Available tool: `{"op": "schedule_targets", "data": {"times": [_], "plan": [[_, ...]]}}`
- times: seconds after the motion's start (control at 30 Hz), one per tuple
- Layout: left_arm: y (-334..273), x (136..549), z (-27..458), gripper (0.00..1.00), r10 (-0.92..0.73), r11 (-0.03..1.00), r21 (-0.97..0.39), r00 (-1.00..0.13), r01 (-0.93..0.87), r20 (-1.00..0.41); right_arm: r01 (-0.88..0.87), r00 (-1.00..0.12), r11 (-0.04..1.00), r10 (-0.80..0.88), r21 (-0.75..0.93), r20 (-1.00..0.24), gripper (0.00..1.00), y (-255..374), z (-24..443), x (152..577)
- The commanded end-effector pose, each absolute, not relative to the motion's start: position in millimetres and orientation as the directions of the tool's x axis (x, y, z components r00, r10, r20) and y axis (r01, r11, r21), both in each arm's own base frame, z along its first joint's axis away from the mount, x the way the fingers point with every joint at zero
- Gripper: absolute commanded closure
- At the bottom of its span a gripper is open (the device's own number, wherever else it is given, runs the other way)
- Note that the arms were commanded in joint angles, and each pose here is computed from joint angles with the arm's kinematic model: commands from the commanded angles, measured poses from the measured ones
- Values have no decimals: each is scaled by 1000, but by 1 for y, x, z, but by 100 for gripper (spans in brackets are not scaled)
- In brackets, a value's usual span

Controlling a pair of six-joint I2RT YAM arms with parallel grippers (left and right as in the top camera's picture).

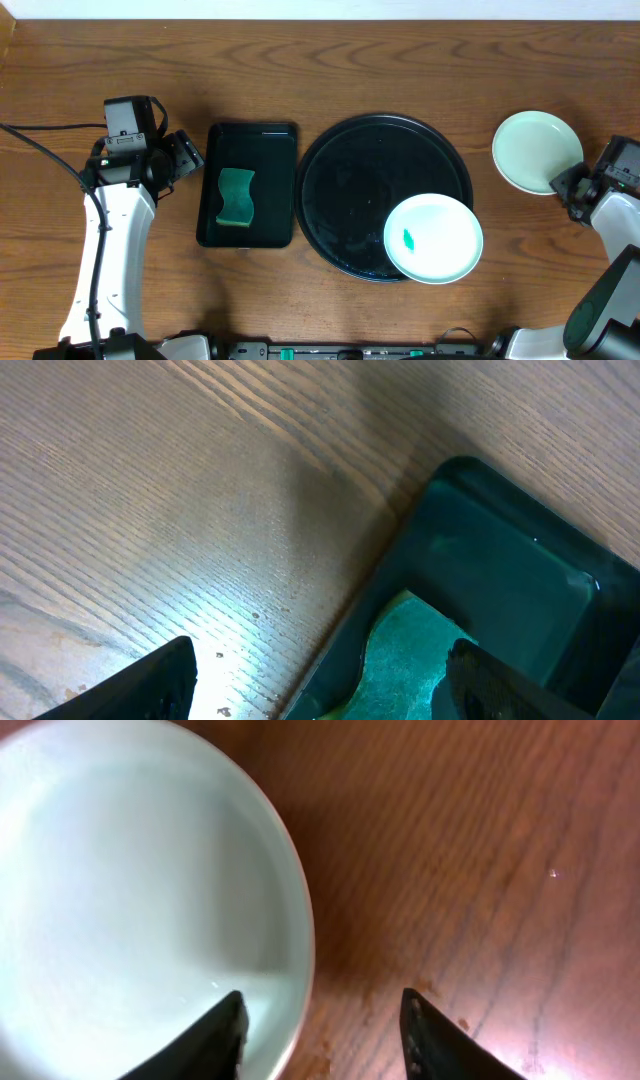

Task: Clean dirty plates on tray and stack at the side
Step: 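Release the plate and move the right gripper toward the white plate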

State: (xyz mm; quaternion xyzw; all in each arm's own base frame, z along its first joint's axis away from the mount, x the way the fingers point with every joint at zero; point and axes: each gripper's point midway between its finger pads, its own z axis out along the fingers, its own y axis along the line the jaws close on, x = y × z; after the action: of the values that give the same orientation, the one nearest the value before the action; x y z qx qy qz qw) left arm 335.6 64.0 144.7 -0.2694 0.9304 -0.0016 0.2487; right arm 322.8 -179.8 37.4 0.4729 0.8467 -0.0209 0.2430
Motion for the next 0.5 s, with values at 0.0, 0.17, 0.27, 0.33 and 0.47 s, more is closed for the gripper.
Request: {"op": "schedule_targets", "data": {"times": [0.0,0.17,0.27,0.33,0.47], "plan": [[67,338,151,20,-505,850,-136,-718,-508,-479,789,-465,587,764,183,-447,46,-178,42,322],[67,338,151,20,-506,850,-136,-718,-508,-479,680,-548,691,702,245,-455,34,-159,55,336],[67,339,151,20,-506,850,-136,-717,-508,-479,608,-584,753,639,251,-501,33,-144,74,345],[67,338,151,20,-506,850,-136,-718,-508,-479,526,-619,816,562,241,-549,32,-121,97,351],[67,338,151,20,-506,850,-136,-718,-508,-479,404,-652,882,463,243,-600,31,-76,133,348]]}}
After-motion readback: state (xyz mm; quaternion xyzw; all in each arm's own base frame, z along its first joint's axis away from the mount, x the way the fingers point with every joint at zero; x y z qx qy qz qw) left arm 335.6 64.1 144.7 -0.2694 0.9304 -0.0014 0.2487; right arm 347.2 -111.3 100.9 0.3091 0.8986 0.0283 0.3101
